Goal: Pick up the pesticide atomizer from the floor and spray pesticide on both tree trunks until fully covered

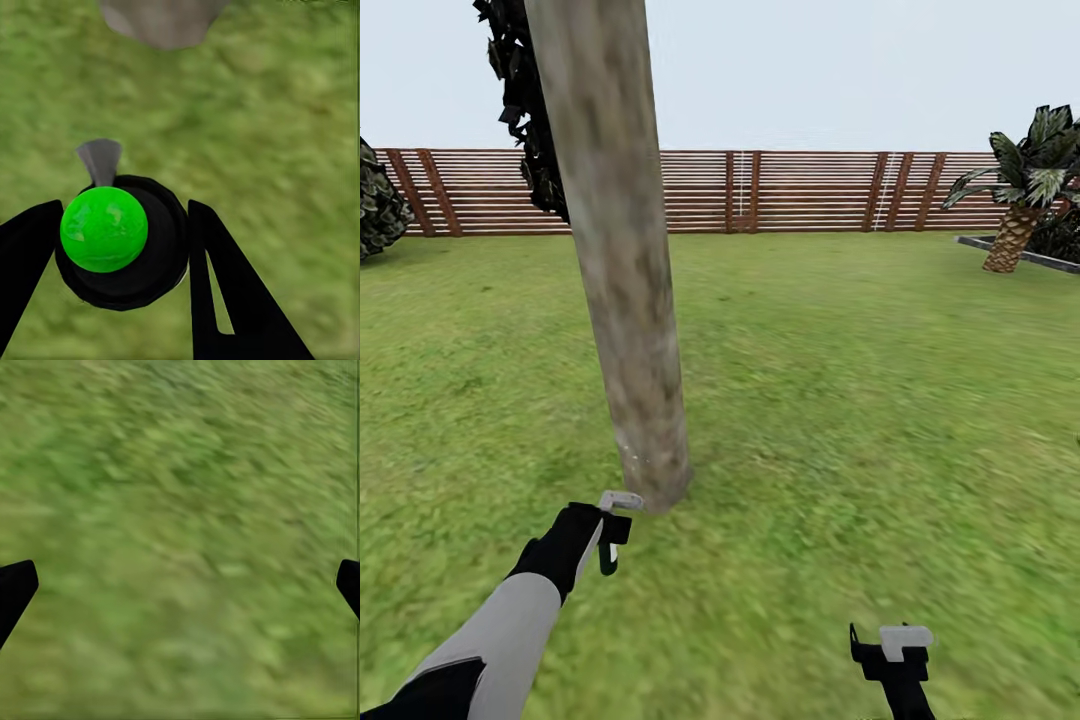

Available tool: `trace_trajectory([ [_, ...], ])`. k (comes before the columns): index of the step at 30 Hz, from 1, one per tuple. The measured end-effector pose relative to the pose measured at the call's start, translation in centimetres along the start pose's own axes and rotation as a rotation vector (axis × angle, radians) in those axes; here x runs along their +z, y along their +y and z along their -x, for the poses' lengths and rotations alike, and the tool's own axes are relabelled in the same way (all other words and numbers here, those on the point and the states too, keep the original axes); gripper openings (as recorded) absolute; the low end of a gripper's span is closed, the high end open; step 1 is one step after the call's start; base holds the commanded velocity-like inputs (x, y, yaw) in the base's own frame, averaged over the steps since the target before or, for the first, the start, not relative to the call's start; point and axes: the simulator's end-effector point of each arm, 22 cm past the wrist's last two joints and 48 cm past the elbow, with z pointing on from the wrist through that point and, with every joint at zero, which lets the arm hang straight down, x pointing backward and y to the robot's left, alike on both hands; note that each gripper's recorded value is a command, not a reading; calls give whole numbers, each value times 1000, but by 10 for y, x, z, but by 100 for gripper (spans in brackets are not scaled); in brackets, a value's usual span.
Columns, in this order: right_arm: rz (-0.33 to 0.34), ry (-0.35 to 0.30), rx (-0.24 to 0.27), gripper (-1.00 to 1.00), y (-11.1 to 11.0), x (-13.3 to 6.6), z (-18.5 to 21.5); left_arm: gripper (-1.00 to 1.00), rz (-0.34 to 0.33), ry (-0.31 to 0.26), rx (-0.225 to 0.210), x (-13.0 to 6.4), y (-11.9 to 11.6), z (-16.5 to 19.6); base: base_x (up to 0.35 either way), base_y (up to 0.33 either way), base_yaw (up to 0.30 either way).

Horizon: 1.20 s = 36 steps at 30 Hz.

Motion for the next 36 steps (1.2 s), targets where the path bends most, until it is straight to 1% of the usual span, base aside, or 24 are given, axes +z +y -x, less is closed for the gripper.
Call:
trace_trajectory([
  [4, -1, -3, 1, 100, 0, 0, 2, -100, 1, -5, 0, -2, 1, 2, 56, 0, -218],
  [6, -1, -5, 1, 100, 0, 0, 3, -100, 3, -7, 0, -2, 2, 3, -174, -35, -202],
  [12, -1, -6, 1, 100, -1, 0, 3, -100, 8, -18, -4, -5, 6, 11, -65, -8, -29],
  [13, -1, -6, 1, 100, -1, 0, 3, -100, 3, -22, -7, -6, 3, 14, -2, 0, -1],
  [14, -1, -7, 2, 100, -1, 0, 4, -100, 0, -39, -9, -9, 1, 27, -1, 0, -1],
  [16, -1, -6, 1, 100, -1, 0, 3, -100, 8, -53, -10, -13, 7, 40, 0, 0, 0],
  [17, -2, -6, 1, 100, -1, 0, 3, -100, 17, -49, -14, -15, 13, 43, 0, 0, 0],
  [18, -2, -6, 1, 100, -1, 0, 3, -100, 45, -45, -16, -17, 32, 43, 0, 0, 0],
  [19, -1, -6, 1, 100, -1, 0, 3, -100, 82, -39, -33, -19, 64, 39, 0, 0, 0],
  [20, -2, -6, 0, 100, -1, 0, 3, -100, 103, -37, -33, -21, 83, 38, 0, 0, 0],
  [21, -2, -6, 1, 100, -1, 0, 3, -100, 84, -38, -48, -21, 81, 38, 0, 0, 0],
  [22, -2, -6, 1, 100, -1, 0, 3, -100, 57, -41, -52, -21, 75, 39, 0, 0, 0],
  [23, -2, -6, 1, 100, -2, 0, 3, -100, 31, -43, -52, -21, 64, 42, 0, 0, 0],
  [25, -3, -5, 1, 100, -2, 0, 3, -100, -56, -57, -49, -25, 13, 62, 0, 0, 0],
  [26, -2, -5, 0, 100, -2, 0, 3, -100, -64, -56, -41, -27, 4, 68, 0, 0, 0],
  [27, -3, -5, 0, 100, -2, 0, 3, -100, -81, -57, -41, -30, -7, 76, 0, 0, 0],
  [29, -2, -5, 0, 100, -2, 0, 3, -100, -81, -63, -34, -35, -10, 88, 0, 0, 0],
  [31, -2, -5, 0, 100, -2, 0, 3, -100, -61, -65, -29, -37, 2, 91, 0, 0, 0],
  [32, -1, -5, -1, 100, -1, 0, 3, -100, -34, -69, -28, -39, 19, 93, 0, 0, 0],
  [33, -1, -5, -1, 100, -1, 0, 3, -100, -5, -70, -37, -41, 41, 93, 0, 0, 0],
  [34, -1, -5, -1, 100, -1, 0, 3, -100, 33, -58, -48, -43, 70, 88, 0, 0, 0],
  [35, -1, -5, -1, 100, -1, 0, 3, -100, 51, -48, -53, -44, 84, 82, 0, 0, 0],
  [36, -1, -4, -1, 100, -1, 0, 3, -100, 50, -44, -61, -43, 87, 80, 0, 0, 0],
])
